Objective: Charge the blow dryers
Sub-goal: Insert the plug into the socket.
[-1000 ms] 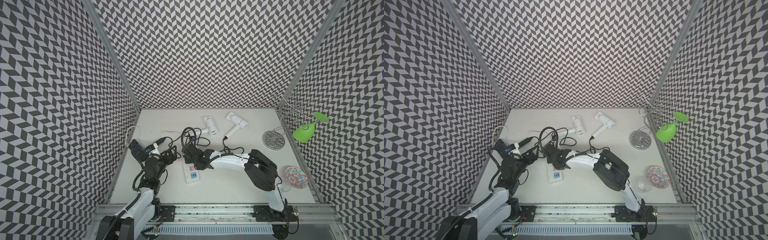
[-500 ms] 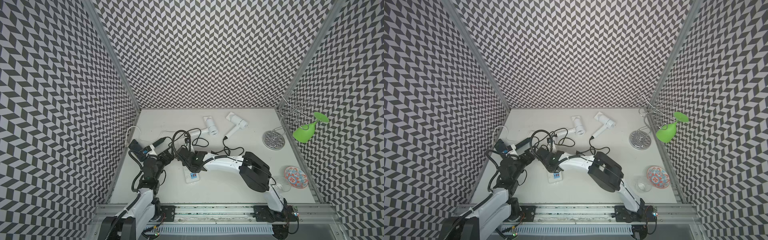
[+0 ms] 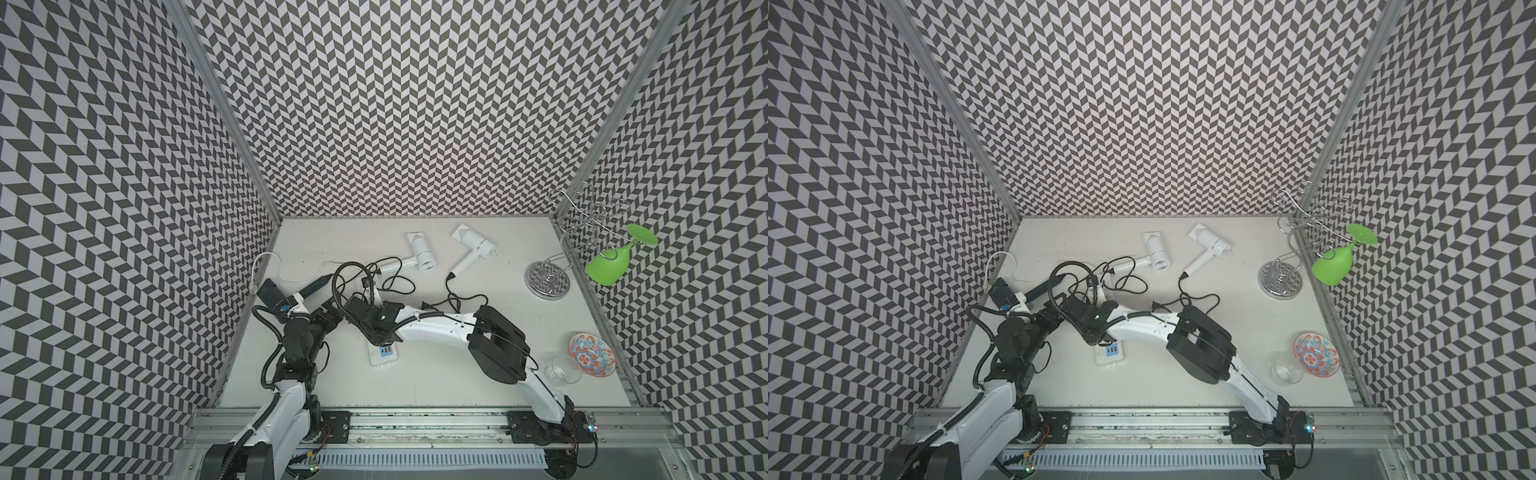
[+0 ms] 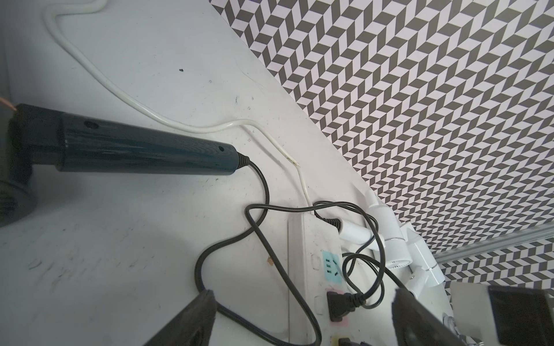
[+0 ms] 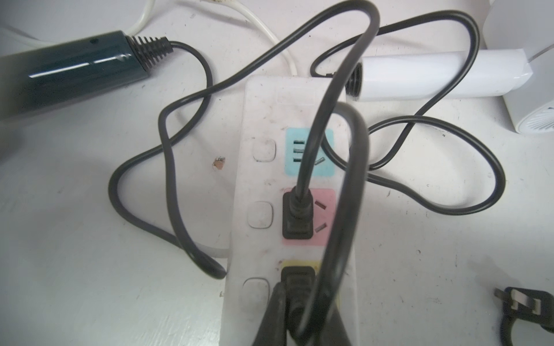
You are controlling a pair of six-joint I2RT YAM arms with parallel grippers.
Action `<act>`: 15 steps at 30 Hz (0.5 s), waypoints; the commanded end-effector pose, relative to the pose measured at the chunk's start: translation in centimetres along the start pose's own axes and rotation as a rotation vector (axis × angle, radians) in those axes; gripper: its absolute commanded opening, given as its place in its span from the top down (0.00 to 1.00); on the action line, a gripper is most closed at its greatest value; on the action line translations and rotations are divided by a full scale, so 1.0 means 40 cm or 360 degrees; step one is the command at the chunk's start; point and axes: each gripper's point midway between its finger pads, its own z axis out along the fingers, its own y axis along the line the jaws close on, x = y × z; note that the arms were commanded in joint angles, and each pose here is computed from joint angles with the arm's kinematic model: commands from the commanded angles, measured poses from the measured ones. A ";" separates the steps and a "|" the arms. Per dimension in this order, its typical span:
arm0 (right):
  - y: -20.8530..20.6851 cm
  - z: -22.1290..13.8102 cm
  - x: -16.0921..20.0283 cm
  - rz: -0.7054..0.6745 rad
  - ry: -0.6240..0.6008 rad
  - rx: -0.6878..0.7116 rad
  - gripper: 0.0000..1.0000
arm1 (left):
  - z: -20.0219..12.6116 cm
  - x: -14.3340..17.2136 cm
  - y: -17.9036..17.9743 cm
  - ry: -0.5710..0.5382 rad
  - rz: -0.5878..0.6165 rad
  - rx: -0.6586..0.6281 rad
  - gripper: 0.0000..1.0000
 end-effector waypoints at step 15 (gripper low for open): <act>-0.019 0.083 0.198 -0.0024 0.0285 0.0029 1.00 | -0.005 -0.007 0.017 -0.0034 -0.0015 -0.0047 0.07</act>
